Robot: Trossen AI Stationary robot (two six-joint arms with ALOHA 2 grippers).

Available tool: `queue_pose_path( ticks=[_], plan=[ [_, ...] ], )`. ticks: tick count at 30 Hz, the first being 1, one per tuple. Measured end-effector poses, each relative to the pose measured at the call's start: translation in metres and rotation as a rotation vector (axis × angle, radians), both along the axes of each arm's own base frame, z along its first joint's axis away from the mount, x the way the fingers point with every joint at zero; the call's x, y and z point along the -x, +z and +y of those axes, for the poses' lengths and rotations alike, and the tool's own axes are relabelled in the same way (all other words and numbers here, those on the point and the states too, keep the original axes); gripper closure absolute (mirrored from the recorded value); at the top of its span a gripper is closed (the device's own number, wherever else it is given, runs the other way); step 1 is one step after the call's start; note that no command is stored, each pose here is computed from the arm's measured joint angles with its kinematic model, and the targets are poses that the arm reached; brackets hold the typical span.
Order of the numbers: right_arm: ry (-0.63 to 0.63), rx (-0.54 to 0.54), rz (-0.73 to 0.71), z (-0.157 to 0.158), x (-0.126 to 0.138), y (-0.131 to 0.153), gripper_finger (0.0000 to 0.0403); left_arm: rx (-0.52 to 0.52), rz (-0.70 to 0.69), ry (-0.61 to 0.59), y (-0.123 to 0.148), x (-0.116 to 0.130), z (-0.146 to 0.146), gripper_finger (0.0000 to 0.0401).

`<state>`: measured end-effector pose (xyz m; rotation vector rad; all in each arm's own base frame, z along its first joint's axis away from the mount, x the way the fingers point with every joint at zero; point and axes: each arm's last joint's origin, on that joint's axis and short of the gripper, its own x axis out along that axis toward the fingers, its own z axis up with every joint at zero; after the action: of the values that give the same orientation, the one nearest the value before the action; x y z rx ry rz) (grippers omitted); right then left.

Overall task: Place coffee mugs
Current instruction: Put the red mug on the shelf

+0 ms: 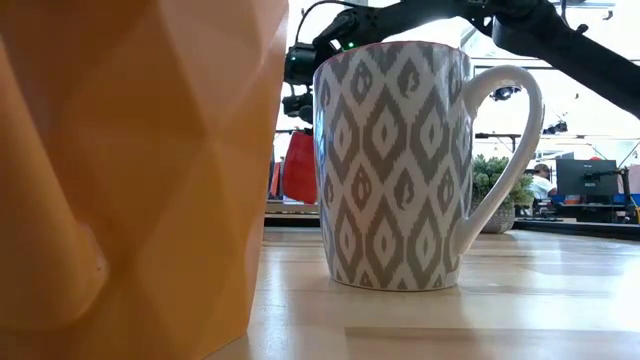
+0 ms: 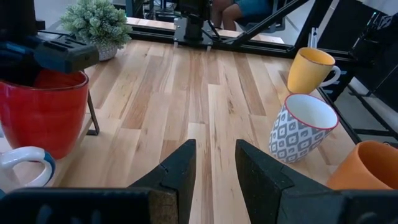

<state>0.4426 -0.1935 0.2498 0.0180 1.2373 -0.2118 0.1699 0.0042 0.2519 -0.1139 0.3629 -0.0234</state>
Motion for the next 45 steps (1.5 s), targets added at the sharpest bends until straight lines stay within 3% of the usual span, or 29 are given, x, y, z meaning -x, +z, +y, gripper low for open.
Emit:
queue_pose_path(
  ticks=[45],
  plan=[
    [0.007, 0.043, 0.032, -0.0075, 0.003, -0.0026, 0.0402, 0.0, 0.0, 0.0, 0.0, 0.0, 0.0, 0.03]
  ],
)
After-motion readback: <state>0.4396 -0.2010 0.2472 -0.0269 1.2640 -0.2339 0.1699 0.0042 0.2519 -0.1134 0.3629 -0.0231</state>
